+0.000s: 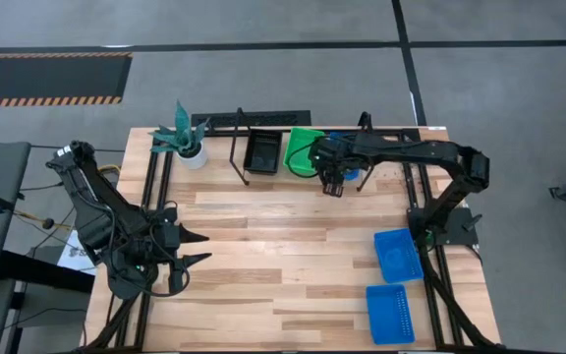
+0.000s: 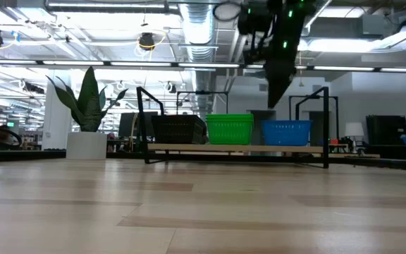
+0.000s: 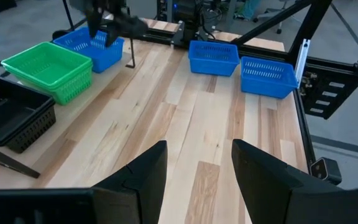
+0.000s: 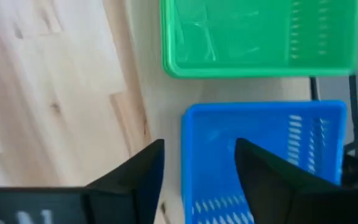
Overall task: Stack baskets on shelf by color
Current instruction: Stack the top blue basket on top of the other blue basket on the shelf
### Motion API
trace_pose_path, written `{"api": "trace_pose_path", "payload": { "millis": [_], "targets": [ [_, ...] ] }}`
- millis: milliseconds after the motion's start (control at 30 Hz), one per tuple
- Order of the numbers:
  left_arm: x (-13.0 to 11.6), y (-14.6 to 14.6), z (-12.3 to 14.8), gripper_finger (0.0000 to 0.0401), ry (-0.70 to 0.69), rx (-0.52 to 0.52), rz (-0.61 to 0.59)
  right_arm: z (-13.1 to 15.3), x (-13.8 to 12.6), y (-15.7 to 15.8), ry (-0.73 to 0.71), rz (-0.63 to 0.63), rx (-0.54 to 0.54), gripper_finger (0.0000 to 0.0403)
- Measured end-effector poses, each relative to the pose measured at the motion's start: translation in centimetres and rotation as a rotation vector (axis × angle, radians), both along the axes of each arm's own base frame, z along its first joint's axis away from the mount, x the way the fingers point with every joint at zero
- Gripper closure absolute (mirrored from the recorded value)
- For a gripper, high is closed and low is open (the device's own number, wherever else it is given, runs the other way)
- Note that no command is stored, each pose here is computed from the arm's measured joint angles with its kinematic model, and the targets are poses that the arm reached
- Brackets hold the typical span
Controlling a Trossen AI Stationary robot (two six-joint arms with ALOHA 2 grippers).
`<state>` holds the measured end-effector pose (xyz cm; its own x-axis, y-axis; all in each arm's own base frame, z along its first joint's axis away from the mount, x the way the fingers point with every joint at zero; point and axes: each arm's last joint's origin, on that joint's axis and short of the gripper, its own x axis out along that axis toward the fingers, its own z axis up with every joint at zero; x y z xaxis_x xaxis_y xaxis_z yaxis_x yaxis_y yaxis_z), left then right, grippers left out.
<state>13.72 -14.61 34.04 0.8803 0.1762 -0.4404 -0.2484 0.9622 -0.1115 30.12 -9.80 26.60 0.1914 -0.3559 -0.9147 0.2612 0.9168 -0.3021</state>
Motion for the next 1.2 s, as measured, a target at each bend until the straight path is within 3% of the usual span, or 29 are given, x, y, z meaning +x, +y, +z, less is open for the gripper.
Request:
{"api": "trace_pose_path", "payload": {
  "millis": [133, 300, 467, 733, 967, 1200],
  "targets": [
    [0.0, 0.0, 0.0, 0.0232, 0.005, -0.005, -0.005, 2.7, -1.8, 2.3, 0.0, -0.067, 0.039, 0.0159],
    [0.0, -0.1, -0.1, 0.0232, 0.017, -0.018, -0.017, 4.5, -5.7, 8.3, -0.106, -0.143, 0.129, 0.0158],
    [0.0, -0.1, -0.1, 0.0232, 0.02, 0.0, -0.025, 2.6, -9.8, 14.6, -0.166, -0.244, 0.24, 0.0158],
    [0.0, -0.1, -0.1, 0.0232, 0.02, 0.006, -0.027, -0.6, -15.0, 21.7, -0.057, -0.242, 0.31, 0.0158],
    [0.0, -0.1, 0.0, 0.0232, 0.011, -0.01, -0.014, -1.9, -18.4, 25.1, 0.043, -0.307, 0.279, 0.0158],
    [0.0, -0.1, 0.0, 0.0232, 0.009, -0.018, -0.011, -4.4, -19.6, 28.4, 0.126, -0.3, 0.232, 0.0158]
  ]
}}
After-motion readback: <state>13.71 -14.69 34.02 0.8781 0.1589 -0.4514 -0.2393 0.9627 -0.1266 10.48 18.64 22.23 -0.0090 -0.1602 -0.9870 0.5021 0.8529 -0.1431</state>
